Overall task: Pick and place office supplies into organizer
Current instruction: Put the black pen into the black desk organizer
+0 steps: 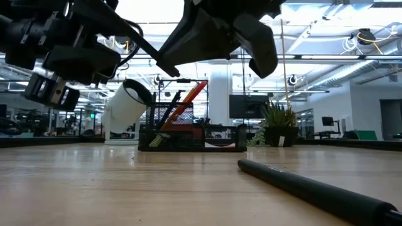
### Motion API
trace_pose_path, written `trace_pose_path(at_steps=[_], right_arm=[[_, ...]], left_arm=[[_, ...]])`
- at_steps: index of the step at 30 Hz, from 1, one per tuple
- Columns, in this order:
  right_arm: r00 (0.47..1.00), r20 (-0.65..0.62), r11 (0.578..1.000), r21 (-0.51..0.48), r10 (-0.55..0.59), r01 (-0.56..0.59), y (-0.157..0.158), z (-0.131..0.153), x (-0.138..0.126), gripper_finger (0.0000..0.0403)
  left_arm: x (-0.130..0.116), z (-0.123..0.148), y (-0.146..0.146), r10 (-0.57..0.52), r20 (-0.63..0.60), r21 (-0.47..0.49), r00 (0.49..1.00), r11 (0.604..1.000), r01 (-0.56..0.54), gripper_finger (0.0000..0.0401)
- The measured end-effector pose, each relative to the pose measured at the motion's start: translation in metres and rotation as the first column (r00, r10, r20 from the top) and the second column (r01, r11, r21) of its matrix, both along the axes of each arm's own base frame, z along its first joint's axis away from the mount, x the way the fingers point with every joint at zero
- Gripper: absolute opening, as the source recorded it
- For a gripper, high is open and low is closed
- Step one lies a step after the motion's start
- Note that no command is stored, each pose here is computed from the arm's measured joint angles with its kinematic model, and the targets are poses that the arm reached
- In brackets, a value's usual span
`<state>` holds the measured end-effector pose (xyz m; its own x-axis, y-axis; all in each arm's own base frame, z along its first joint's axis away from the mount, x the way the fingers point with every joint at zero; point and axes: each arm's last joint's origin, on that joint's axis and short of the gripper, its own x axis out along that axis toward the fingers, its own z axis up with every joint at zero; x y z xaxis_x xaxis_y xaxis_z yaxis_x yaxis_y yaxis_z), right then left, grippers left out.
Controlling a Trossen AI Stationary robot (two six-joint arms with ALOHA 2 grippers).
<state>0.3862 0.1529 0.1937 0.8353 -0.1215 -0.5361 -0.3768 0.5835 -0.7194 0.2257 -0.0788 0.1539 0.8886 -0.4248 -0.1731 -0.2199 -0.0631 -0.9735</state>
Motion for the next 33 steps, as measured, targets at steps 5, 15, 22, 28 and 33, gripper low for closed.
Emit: trace_pose_path(at_steps=[5, 15, 22, 28, 33], right_arm=[[0.999, 0.014, 0.999, 0.017, 0.037, -0.037, -0.001, 0.002, 0.003, 0.003], [0.996, 0.062, 0.997, 0.027, 0.069, -0.071, -0.001, 0.006, 0.006, 0.0029], [0.996, 0.06, 0.998, 0.018, 0.066, -0.067, -0.005, 0.006, 0.008, 0.0032], [0.992, 0.073, 0.995, -0.005, 0.1, -0.1, -0.005, 0.008, 0.009, 0.0029], [0.99, 0.082, 0.993, 0.018, 0.114, -0.116, -0.01, 0.009, 0.012, 0.003]], left_arm=[[0.006, 0.007, -0.002, -0.002, 0.035, 0.008, 0.999, 1.0, 0.002, 0.0161], [0.006, 0.007, -0.002, -0.002, 0.022, 0.01, 1.0, 1.0, 0.002, 0.0161], [0.005, 0.007, -0.007, -0.017, -0.004, -0.042, 1.0, 0.999, 0.017, 0.0161], [0.004, 0.008, -0.009, -0.024, -0.01, -0.076, 1.0, 0.997, 0.023, 0.0161], [0.009, 0.015, -0.011, -0.022, 0.016, -0.073, 1.0, 0.997, 0.023, 0.0161]])
